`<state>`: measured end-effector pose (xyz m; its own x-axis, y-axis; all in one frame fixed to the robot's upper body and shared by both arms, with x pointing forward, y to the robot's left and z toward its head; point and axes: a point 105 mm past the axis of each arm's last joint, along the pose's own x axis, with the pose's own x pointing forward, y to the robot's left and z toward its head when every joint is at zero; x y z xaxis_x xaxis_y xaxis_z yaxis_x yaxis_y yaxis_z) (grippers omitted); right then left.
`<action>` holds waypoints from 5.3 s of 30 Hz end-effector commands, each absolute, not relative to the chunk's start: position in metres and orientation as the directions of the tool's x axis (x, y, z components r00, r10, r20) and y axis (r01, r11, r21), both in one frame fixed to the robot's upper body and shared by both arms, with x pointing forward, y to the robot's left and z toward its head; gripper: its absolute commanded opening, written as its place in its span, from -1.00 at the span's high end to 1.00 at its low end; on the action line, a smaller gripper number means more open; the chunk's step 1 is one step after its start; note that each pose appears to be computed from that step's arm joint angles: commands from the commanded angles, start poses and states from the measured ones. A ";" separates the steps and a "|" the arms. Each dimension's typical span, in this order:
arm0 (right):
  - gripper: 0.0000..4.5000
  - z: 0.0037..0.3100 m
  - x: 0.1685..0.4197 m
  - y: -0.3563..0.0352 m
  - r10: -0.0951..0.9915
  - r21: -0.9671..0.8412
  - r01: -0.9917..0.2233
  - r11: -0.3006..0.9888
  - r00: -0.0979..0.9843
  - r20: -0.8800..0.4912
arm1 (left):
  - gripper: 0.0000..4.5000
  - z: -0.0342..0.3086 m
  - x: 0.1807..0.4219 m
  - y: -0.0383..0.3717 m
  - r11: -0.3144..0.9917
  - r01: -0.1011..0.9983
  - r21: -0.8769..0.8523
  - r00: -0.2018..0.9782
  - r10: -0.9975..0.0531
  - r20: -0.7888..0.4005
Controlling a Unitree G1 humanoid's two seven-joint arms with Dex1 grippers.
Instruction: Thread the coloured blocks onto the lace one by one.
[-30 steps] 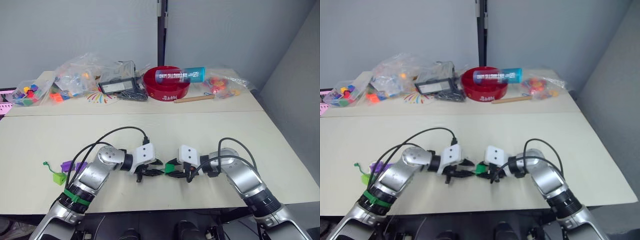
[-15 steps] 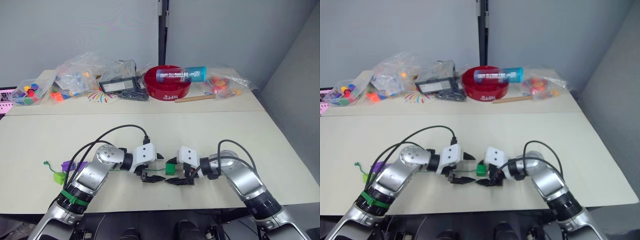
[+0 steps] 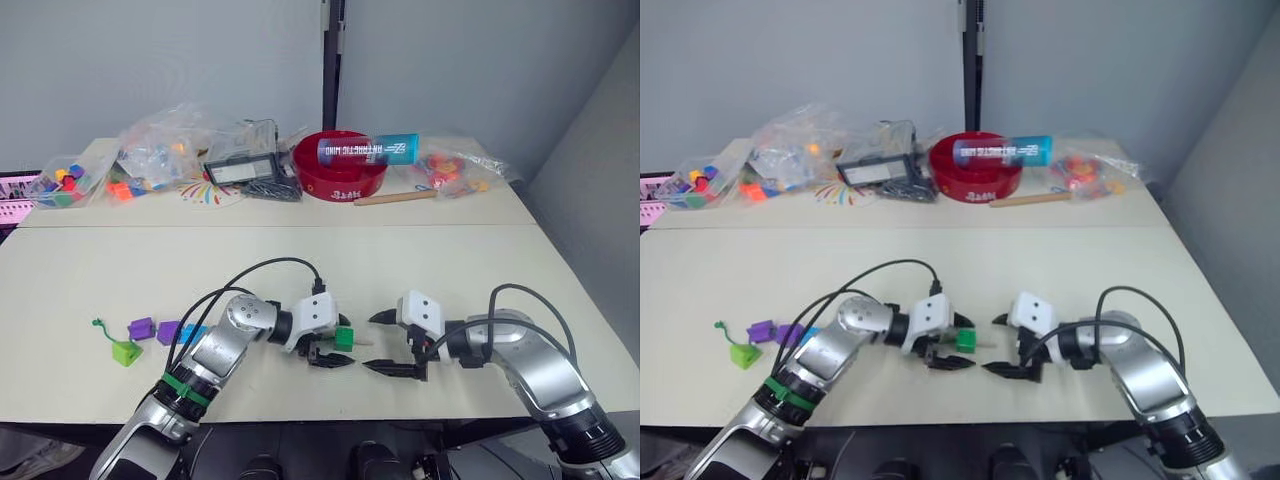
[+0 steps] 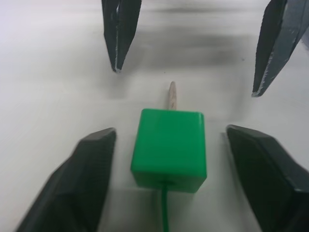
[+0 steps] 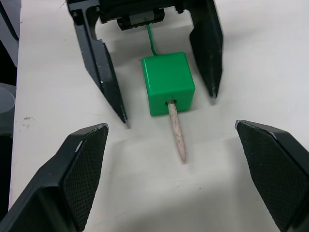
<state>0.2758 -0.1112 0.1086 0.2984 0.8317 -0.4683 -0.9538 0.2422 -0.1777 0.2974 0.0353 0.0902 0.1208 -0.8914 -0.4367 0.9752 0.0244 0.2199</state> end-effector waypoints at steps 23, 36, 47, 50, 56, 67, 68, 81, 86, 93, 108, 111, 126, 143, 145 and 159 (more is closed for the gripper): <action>0.56 0.095 0.289 -0.108 0.812 -0.237 -0.947 0.219 0.311 -0.493 | 0.46 0.097 0.295 0.038 -0.009 0.972 0.236 0.096 -0.897 -0.431; 1.00 0.108 0.287 -0.113 0.821 -0.260 -0.949 0.180 0.290 -0.491 | 0.46 0.103 0.294 0.105 0.092 0.973 0.212 0.186 -0.854 -0.486; 1.00 0.106 0.288 -0.176 0.733 -0.258 -0.944 0.203 0.321 -0.599 | 0.46 0.087 0.273 0.239 0.219 0.958 0.188 0.287 -0.659 -0.695; 1.00 0.103 0.289 -0.182 0.726 -0.264 -0.941 0.212 0.332 -0.602 | 0.46 0.086 0.268 0.258 0.236 0.955 0.182 0.293 -0.633 -0.716; 1.00 0.107 0.280 -0.163 0.771 -0.262 -0.951 0.166 0.291 -0.567 | 0.46 0.085 0.261 0.272 0.241 0.955 0.173 0.290 -0.627 -0.723; 1.00 0.098 0.277 -0.130 0.748 -0.249 -0.968 0.044 0.197 -0.634 | -0.60 0.109 0.265 0.269 0.190 0.958 0.214 0.286 -0.604 -0.744; 1.00 0.098 0.280 -0.129 0.741 -0.253 -0.967 0.041 0.200 -0.642 | -0.72 0.116 0.268 0.269 0.185 0.955 0.232 0.297 -0.583 -0.756; 1.00 0.092 0.290 -0.115 0.740 -0.269 -0.960 0.074 0.233 -0.630 | -0.72 0.165 0.268 0.247 0.085 0.972 0.221 0.236 -0.307 -0.922; 1.00 0.092 0.289 -0.110 0.750 -0.267 -0.960 0.082 0.236 -0.618 | -0.72 0.161 0.272 0.246 0.093 0.973 0.212 0.225 -0.155 -0.962; 1.00 0.090 0.287 -0.105 0.755 -0.265 -0.959 0.099 0.246 -0.608 | -0.72 0.150 0.273 0.231 0.099 0.975 0.201 0.213 -0.135 -0.968; 1.00 0.088 0.283 -0.102 0.758 -0.253 -0.958 0.133 0.263 -0.597 | -0.72 0.118 0.275 0.213 0.107 0.980 0.167 0.181 -0.147 -0.972; 1.00 0.089 0.283 -0.103 0.757 -0.253 -0.958 0.139 0.267 -0.597 | -0.47 0.112 0.275 0.214 0.112 0.982 0.152 0.168 -0.141 -0.976; 1.00 0.091 0.291 -0.136 0.707 -0.273 -0.942 0.195 0.328 -0.627 | 0.47 0.106 0.269 0.230 0.104 0.987 0.119 0.130 -0.107 -0.986; 1.00 0.082 0.273 -0.232 0.553 -0.281 -0.901 0.331 0.426 -0.716 | 0.47 0.098 0.254 0.272 0.182 0.973 0.140 0.147 -0.026 -0.989; 1.00 0.081 0.273 -0.236 0.538 -0.286 -0.895 0.342 0.436 -0.721 | 0.47 0.098 0.252 0.275 0.193 0.971 0.141 0.148 -0.023 -0.989; 1.00 0.080 0.280 -0.245 0.496 -0.313 -0.878 0.363 0.466 -0.733 | 0.47 0.099 0.248 0.288 0.217 0.962 0.164 0.169 -0.006 -0.986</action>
<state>0.2855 -0.2373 0.0937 0.4832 0.5381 -0.6906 -0.8742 0.3390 -0.3475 0.2550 0.2675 0.1082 0.2219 -0.0695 -0.9726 0.9643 0.1631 0.2084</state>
